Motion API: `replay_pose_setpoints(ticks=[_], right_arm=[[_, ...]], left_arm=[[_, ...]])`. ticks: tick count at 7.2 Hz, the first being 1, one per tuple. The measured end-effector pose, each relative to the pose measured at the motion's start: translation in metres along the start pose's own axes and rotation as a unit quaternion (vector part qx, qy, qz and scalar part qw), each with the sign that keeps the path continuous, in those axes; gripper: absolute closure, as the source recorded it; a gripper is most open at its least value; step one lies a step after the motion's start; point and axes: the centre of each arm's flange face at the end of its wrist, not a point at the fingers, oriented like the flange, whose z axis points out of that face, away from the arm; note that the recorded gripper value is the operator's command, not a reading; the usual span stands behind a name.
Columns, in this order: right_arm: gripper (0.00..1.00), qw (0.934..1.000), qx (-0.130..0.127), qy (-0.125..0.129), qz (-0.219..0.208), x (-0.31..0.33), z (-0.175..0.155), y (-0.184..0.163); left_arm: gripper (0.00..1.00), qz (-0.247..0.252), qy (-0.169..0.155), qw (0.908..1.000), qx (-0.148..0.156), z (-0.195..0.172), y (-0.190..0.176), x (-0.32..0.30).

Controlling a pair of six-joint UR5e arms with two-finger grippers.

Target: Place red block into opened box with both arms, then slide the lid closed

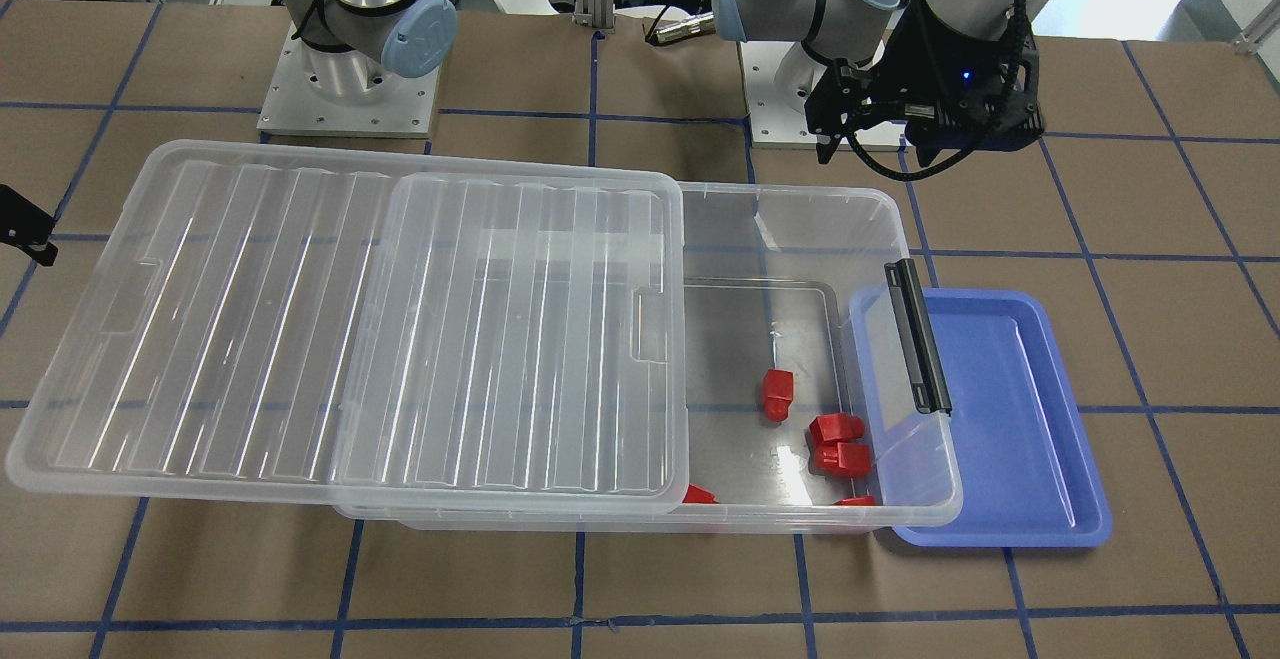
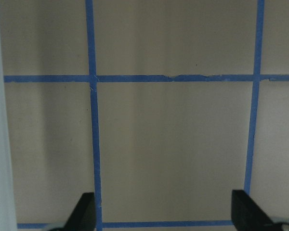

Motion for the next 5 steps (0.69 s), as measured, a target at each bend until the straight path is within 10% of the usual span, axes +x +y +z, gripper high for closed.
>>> replay_pose_setpoints(ticks=[5], right_arm=[[0.0,0.9999,0.008,0.004,0.014,-0.053,0.009,-0.011]], left_arm=[[0.0,-0.001,-0.001,1.0,-0.002,0.002,0.0,0.0]])
